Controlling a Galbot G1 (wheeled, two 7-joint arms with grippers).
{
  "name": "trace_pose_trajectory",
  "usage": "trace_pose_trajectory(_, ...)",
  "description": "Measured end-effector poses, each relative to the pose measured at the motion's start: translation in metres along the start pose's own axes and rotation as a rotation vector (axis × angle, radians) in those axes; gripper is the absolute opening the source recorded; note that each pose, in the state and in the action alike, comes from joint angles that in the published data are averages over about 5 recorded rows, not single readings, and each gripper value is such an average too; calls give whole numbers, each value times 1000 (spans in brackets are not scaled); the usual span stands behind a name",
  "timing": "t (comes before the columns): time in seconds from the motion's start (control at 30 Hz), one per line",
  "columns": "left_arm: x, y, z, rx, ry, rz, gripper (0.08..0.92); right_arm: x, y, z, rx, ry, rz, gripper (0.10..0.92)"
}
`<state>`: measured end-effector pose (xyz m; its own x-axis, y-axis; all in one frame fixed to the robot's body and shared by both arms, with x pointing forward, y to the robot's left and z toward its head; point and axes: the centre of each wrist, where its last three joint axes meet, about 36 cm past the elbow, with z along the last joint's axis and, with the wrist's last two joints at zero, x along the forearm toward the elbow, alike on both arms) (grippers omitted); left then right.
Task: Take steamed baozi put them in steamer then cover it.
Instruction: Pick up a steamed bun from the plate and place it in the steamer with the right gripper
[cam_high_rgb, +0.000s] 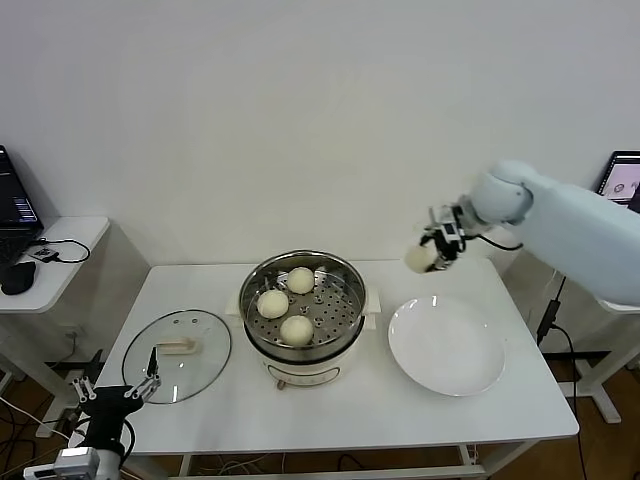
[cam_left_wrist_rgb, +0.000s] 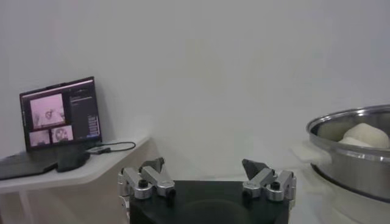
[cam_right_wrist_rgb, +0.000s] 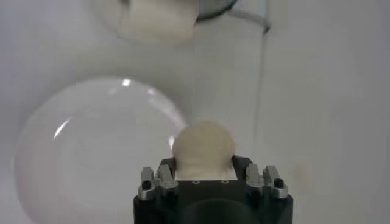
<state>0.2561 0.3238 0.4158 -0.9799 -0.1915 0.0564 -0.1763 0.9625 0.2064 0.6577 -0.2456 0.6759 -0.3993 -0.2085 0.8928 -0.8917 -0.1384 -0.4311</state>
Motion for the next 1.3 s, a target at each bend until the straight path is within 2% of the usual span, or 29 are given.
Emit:
trace_pose_trajectory(0.37,2,2,-3,2,-7,-14,823,-17,-7,-91,-80,-103,-32,594)
trace_pose_trajectory(0.63,4,1,-6,9,-14,-21,823,-54,4,-138,-115,-95,-85,594)
trace_pose_trajectory(0.93,4,2,-8,12,-21,-22,823,-90,15,-158,-132,-57,-115,594)
trace_pose_trajectory(1.3,3,2,-6,13,-17,-23,823,-114,22,-153,-153,-4,-114,594)
